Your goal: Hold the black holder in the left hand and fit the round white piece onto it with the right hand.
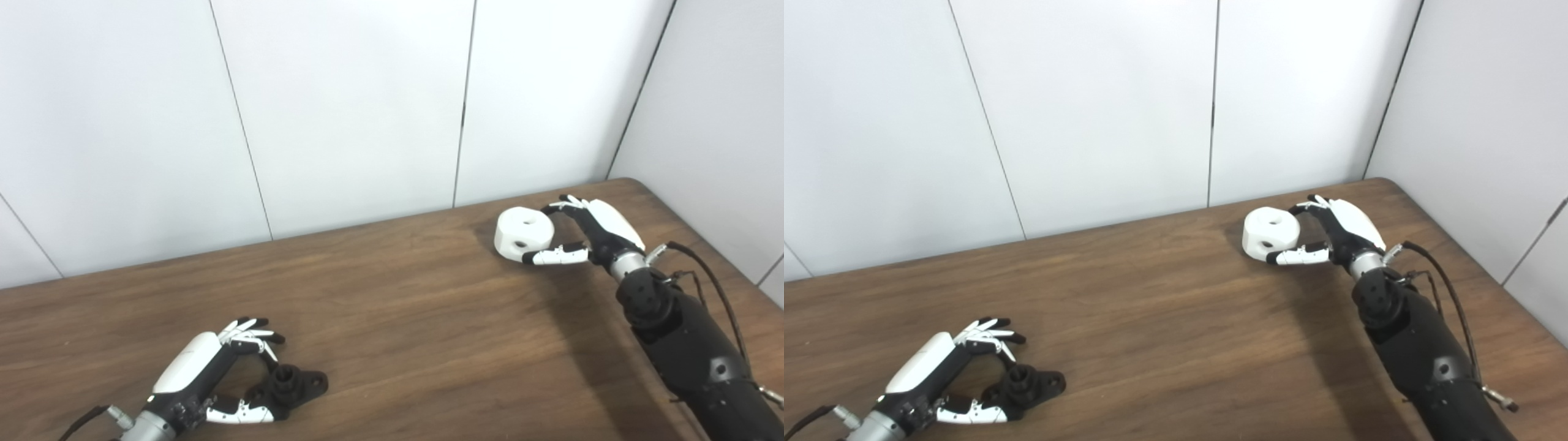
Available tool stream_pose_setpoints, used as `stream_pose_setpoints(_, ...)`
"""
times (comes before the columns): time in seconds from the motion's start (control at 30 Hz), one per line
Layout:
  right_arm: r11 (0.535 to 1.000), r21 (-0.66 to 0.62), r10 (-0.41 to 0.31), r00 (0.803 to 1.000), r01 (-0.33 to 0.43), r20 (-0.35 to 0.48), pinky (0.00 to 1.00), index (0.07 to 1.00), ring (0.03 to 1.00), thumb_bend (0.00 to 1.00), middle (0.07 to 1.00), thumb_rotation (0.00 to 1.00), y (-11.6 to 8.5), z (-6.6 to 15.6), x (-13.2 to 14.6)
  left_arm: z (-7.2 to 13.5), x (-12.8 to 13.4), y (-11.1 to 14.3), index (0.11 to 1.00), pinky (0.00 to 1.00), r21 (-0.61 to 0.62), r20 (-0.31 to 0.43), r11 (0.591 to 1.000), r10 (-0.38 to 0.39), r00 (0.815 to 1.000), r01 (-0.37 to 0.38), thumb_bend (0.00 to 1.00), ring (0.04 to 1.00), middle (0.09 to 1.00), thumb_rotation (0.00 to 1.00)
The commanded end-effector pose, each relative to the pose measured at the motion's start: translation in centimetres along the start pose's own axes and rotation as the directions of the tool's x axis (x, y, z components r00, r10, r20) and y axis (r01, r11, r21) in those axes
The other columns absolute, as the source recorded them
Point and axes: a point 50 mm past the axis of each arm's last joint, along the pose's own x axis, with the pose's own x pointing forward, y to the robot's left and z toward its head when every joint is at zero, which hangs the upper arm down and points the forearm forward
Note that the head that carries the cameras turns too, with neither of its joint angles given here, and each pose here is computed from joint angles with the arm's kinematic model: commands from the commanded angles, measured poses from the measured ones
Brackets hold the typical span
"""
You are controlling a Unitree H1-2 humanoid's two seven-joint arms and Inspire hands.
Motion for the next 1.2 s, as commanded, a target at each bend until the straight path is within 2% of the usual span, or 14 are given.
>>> stream_pose_setpoints(0.0,0.996,-0.019,-0.085,0.995,0.086,0.054,1.00,0.791,1.000,0.91,0.967,0.47,-3.1,1.7,1.4,-0.2,-0.4,1.1,0.481,1.00,0.034,-0.003,0.999,-0.001,1.000,0.001,0.52,0.935,0.777,0.04)
stream_pose_setpoints(0.27,0.997,-0.038,-0.071,0.997,0.072,0.044,1.00,0.794,1.000,0.91,0.967,0.49,-2.8,2.1,1.8,0.0,-0.6,1.3,0.482,1.00,0.035,-0.010,0.999,-0.004,1.000,0.005,0.52,0.939,0.779,0.04)
stream_pose_setpoints(0.57,0.996,-0.052,-0.073,0.996,0.076,0.056,1.00,0.777,1.000,0.88,0.955,0.44,-2.1,2.4,2.2,0.1,-0.8,1.6,0.481,1.00,0.033,-0.005,0.999,0.003,1.000,-0.003,0.52,0.935,0.774,0.04)
stream_pose_setpoints(0.67,0.995,-0.053,-0.077,0.996,0.080,0.052,1.00,0.738,1.000,0.85,0.946,0.40,-1.8,2.4,2.4,0.2,-0.9,1.6,0.481,1.00,0.032,-0.002,0.999,0.005,1.000,-0.005,0.52,0.935,0.772,0.04)
stream_pose_setpoints(0.73,0.994,-0.042,-0.097,0.994,0.100,0.055,1.00,0.642,1.000,0.83,0.918,0.34,-1.5,2.3,2.5,0.3,-0.9,1.7,0.481,1.00,0.030,-0.003,1.000,0.006,1.000,-0.006,0.52,0.935,0.772,0.04)
stream_pose_setpoints(0.77,0.993,-0.038,-0.109,0.992,0.111,0.059,1.00,0.567,1.000,0.68,0.903,0.25,-1.4,2.2,2.5,0.3,-0.9,1.7,0.481,1.00,0.028,-0.003,1.000,0.007,1.000,-0.007,0.52,0.935,0.771,0.04)
stream_pose_setpoints(0.83,0.990,-0.041,-0.130,0.989,0.134,0.075,1.00,0.501,1.000,0.56,0.863,0.17,-1.0,1.9,2.7,0.3,-1.0,1.8,0.481,1.00,0.028,-0.002,1.000,0.008,1.000,-0.008,0.52,0.935,0.771,0.04)
stream_pose_setpoints(1.17,0.987,-0.040,-0.153,0.982,0.158,0.107,1.00,0.481,0.986,0.53,0.820,0.15,-0.6,1.6,2.8,0.3,-1.3,2.0,0.481,1.00,0.026,-0.002,1.000,0.016,1.000,-0.016,0.52,0.936,0.770,0.04)
